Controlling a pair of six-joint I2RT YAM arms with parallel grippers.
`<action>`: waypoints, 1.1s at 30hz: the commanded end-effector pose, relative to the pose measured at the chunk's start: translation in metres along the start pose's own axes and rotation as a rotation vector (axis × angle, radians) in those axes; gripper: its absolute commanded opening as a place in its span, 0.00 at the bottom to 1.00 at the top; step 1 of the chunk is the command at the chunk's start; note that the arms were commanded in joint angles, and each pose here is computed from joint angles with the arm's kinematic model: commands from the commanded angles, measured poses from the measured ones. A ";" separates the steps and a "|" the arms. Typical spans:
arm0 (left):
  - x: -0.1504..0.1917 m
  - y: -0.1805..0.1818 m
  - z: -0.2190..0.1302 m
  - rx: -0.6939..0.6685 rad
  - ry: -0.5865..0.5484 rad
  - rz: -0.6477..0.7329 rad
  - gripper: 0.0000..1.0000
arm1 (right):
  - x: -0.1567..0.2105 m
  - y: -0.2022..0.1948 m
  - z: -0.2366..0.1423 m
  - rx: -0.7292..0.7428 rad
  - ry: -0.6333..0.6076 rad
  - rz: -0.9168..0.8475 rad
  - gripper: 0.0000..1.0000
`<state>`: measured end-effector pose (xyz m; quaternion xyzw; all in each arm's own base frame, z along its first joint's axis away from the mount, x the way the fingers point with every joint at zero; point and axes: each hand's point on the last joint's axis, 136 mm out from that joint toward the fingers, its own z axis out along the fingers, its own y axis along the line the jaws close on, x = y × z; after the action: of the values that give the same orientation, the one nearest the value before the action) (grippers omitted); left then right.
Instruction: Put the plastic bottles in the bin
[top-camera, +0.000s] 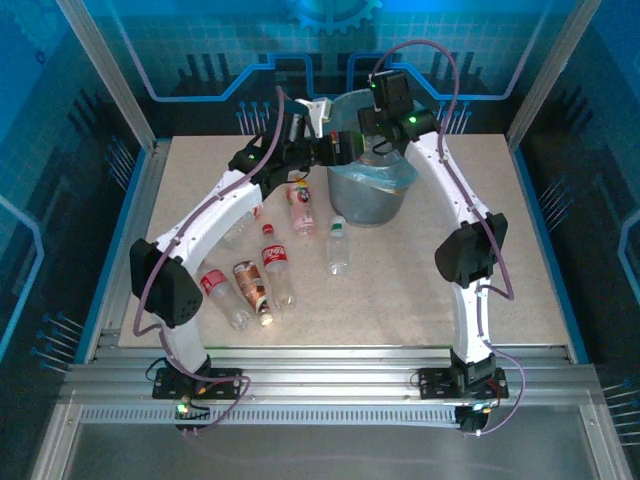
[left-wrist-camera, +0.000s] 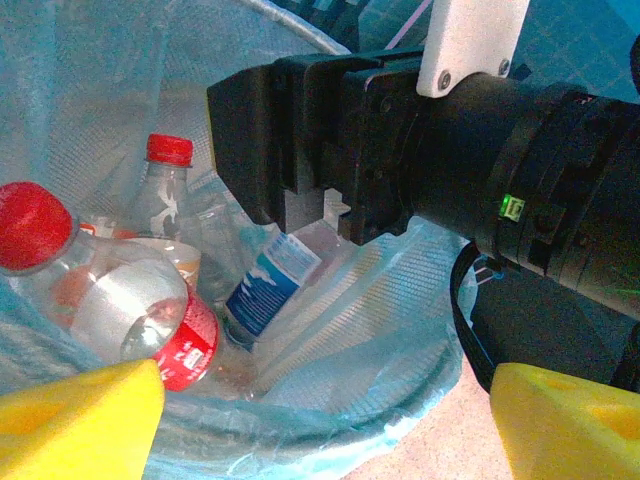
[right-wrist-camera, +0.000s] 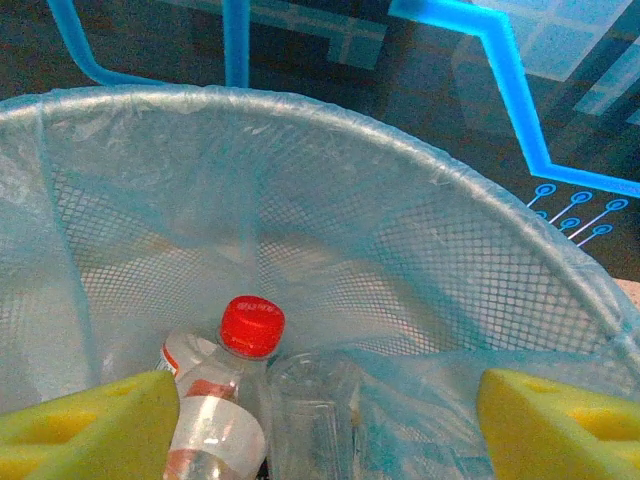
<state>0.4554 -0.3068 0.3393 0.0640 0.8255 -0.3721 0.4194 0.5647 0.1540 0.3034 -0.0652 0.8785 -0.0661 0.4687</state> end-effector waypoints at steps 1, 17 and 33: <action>-0.003 -0.014 -0.009 0.030 0.005 -0.004 0.86 | -0.013 -0.012 -0.026 -0.001 -0.032 0.031 0.79; 0.016 0.000 -0.067 -0.081 -0.017 0.039 0.86 | -0.033 0.006 -0.143 -0.181 -0.134 0.094 0.76; 0.115 0.086 -0.176 -0.420 0.009 -0.006 0.87 | 0.052 0.196 -0.202 -0.595 -0.042 -0.155 0.78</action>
<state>0.3190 -0.1809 0.2796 0.0032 0.8791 -0.2368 0.4136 0.3601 0.3235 0.3629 -0.2510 0.8348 0.1438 0.4684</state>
